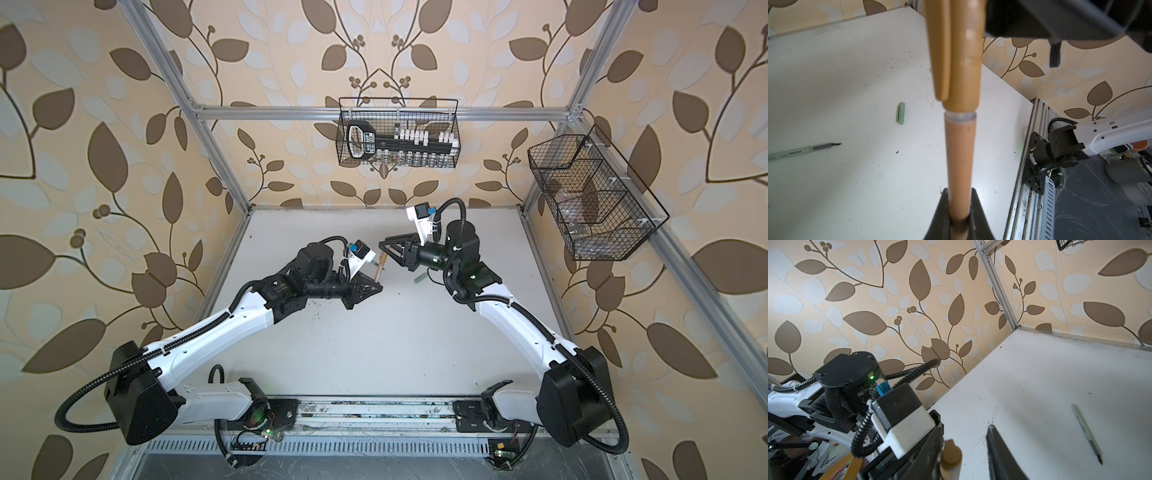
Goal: Insert pens into pen caps
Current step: Put on the pen cap to the pen.
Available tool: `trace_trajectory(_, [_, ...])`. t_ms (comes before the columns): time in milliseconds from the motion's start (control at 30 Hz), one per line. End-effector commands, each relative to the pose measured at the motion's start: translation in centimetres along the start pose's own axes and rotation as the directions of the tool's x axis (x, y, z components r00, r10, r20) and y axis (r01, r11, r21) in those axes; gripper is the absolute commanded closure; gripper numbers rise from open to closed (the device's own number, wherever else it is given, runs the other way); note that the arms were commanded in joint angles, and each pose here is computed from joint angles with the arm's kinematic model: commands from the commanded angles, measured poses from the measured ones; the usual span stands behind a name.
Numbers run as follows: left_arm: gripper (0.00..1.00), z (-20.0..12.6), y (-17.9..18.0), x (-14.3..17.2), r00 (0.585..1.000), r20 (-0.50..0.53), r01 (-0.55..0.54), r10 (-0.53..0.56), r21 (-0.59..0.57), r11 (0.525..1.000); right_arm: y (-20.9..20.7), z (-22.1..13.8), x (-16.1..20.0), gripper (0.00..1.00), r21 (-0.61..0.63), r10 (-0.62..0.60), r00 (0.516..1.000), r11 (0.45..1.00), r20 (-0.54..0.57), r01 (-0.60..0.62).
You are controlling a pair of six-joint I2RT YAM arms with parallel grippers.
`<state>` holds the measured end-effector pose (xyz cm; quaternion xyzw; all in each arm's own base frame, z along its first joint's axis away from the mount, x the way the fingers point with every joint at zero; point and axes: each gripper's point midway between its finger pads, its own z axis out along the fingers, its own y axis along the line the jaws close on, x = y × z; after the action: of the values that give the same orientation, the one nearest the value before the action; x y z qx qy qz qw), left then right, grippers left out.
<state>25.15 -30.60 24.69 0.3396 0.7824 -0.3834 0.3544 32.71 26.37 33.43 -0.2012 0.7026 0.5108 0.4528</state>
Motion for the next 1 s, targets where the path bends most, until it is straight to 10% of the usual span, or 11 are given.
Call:
trace_trajectory(0, [1.00,-0.5,-0.8,-1.6,0.998,0.044,-0.038,0.037,0.022,0.999,1.0,0.2,-1.0,0.68,-0.021,-0.029,1.000,0.999,0.012,0.029])
trace_trajectory(333, [1.00,-1.0,0.8,-4.2,0.991,0.114,-0.058,0.068,-0.093,0.994,-0.1,0.7,1.4,1.00,0.014,-0.005,0.999,1.000,-0.053,0.005])
trace_trajectory(967, [1.00,-3.6,4.1,-12.7,0.914,0.378,-0.085,0.146,-0.174,0.981,-6.5,-0.3,14.3,1.00,0.260,0.230,0.946,0.951,-0.230,-0.168])
